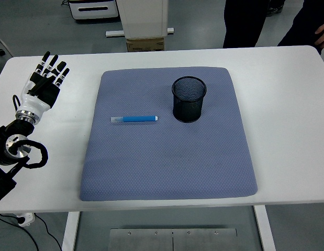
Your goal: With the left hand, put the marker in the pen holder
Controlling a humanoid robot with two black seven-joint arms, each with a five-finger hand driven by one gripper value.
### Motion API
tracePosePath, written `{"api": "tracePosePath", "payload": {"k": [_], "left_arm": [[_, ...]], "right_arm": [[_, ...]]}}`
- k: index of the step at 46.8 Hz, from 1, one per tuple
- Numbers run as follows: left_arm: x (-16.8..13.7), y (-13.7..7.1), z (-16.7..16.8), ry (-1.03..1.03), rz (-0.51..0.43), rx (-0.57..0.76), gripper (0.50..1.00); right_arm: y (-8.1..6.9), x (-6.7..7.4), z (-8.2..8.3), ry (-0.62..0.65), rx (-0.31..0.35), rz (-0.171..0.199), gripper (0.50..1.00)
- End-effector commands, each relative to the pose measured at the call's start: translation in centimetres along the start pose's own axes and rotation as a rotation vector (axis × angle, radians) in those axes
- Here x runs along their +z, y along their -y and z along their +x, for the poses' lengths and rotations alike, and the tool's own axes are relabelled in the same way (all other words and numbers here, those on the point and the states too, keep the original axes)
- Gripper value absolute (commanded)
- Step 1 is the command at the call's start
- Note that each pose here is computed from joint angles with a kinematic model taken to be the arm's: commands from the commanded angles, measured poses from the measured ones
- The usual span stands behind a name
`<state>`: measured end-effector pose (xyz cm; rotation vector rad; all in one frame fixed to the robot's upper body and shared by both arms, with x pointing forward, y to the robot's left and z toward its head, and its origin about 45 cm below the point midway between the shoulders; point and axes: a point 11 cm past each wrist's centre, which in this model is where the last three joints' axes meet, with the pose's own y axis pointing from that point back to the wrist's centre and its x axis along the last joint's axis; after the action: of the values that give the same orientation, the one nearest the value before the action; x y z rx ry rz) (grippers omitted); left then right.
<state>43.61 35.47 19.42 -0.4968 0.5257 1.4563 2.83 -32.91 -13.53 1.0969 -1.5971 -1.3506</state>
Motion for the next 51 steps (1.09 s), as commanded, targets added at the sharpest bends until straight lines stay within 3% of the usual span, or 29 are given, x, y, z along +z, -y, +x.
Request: {"api": "tracePosePath", "payload": {"k": [1,42,51], "left_arm": [[0.1,0.0,0.1,0.001,-0.001,0.002,1.0],[-0.2,0.3,0.0,-0.082,-0.023,0.043,1.0],[1.4,1.3,-0.9,-0.046,-0.046,0.034,1.0]], "right_arm": [[0.0,0.0,0.0,0.0,0.0,0.0,1.0],[0.0,0.0,0.0,0.0,0.0,0.002,1.0],[0.0,0.0,0.0,0.0,0.0,0.0,1.0]]}}
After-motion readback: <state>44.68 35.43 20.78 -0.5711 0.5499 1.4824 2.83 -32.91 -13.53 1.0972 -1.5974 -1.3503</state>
